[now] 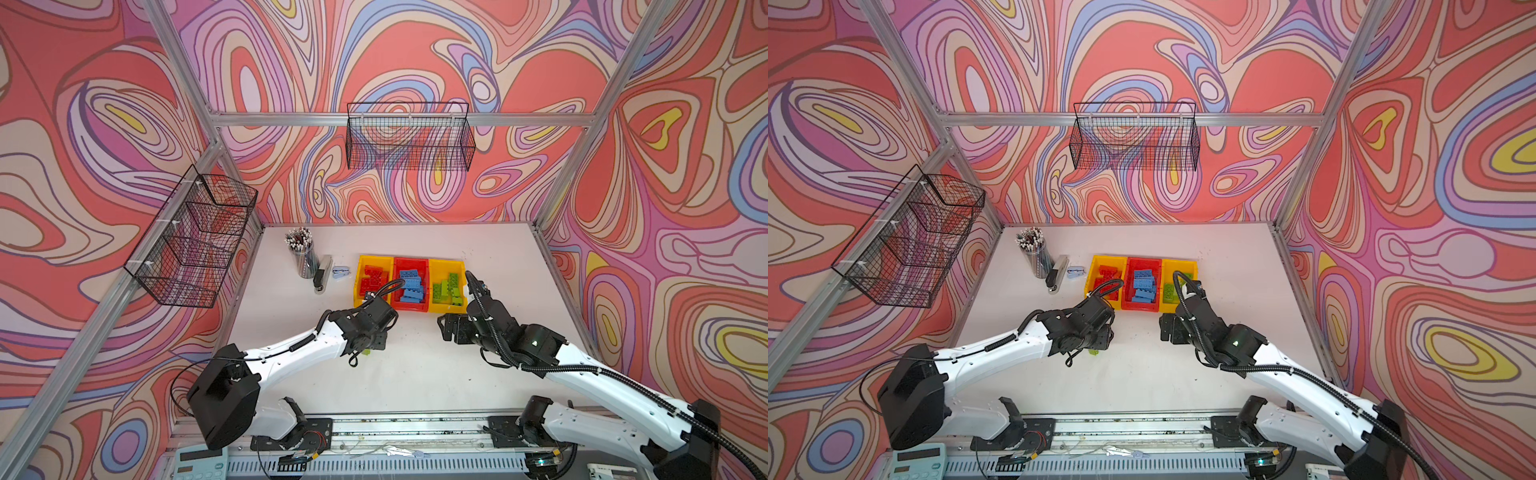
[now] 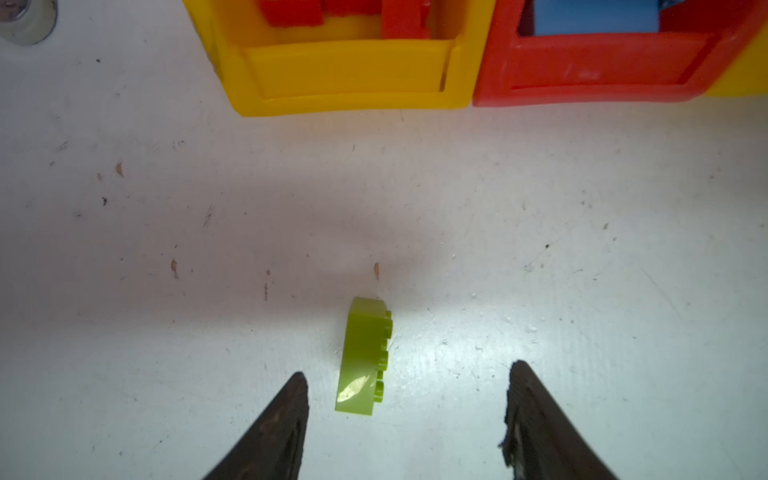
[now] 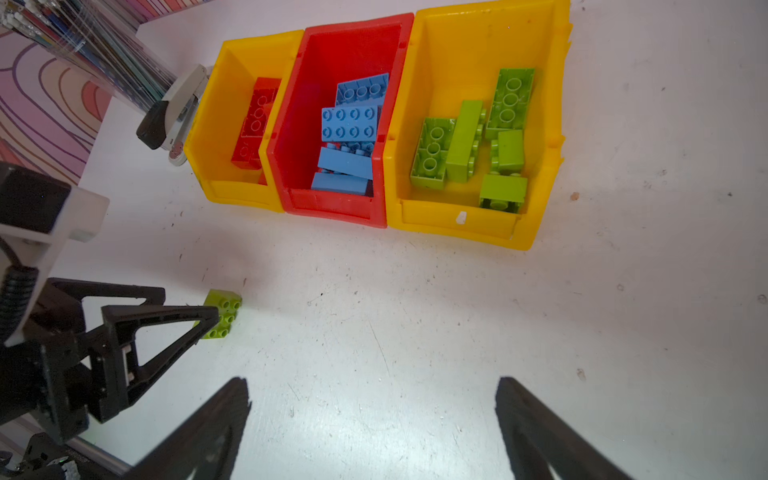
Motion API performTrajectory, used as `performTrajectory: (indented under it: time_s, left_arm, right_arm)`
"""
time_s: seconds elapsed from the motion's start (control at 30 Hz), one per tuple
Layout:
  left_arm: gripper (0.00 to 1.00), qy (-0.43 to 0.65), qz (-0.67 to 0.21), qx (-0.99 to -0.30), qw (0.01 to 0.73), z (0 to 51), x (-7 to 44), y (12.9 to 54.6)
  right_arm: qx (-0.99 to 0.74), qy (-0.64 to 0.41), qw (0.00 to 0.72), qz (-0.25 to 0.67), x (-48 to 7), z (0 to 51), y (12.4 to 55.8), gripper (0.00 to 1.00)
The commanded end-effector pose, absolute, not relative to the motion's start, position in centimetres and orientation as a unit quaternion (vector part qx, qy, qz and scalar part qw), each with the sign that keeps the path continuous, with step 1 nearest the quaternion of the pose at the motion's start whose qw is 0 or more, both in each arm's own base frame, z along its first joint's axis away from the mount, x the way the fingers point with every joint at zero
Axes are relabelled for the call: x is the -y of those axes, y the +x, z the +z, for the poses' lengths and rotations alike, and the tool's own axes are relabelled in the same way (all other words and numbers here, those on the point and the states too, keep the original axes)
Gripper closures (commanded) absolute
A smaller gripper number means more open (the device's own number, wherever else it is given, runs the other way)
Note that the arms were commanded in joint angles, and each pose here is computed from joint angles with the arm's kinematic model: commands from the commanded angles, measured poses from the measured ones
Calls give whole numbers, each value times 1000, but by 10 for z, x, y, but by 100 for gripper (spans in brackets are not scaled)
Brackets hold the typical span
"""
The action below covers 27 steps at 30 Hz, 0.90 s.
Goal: Sort the legos into containers by color
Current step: 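Move the left gripper back to the last lime-green brick, then close the left gripper on the last lime-green brick and lift it, then carry the lime-green brick to the far yellow bin and release it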
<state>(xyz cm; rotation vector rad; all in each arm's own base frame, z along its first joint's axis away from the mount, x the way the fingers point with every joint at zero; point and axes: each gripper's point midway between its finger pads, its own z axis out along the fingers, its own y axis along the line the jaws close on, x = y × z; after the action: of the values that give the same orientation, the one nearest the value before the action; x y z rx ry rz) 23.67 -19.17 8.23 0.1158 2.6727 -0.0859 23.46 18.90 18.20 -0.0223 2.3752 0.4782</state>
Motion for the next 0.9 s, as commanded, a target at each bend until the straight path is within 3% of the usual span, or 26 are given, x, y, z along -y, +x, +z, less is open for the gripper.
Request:
performTrajectory:
  time_s: [0.0, 0.17, 0.53, 0.6, 0.77, 0.87]
  left_arm:
    - [38, 29, -18, -970, 242, 79, 181, 239]
    - [39, 28, -19, -975, 219, 56, 179, 244]
    - [60, 20, -18, -983, 179, 26, 175, 237]
    - [66, 18, -16, -984, 176, 24, 174, 237]
    - [93, 17, -10, -986, 163, 25, 176, 237]
    - [97, 18, -12, -987, 162, 30, 180, 241]
  right_arm:
    - [-909, -6, 359, 211, -200, 198, 237, 3]
    - [-910, 5, 358, 212, -198, 200, 235, 3]
    - [-911, 13, 360, 198, -189, 198, 231, 3]
    - [-912, 11, 359, 196, -189, 196, 231, 3]
    - [-912, 9, 362, 193, -185, 194, 229, 3]
    - [-908, 15, 372, 194, -179, 196, 228, 3]
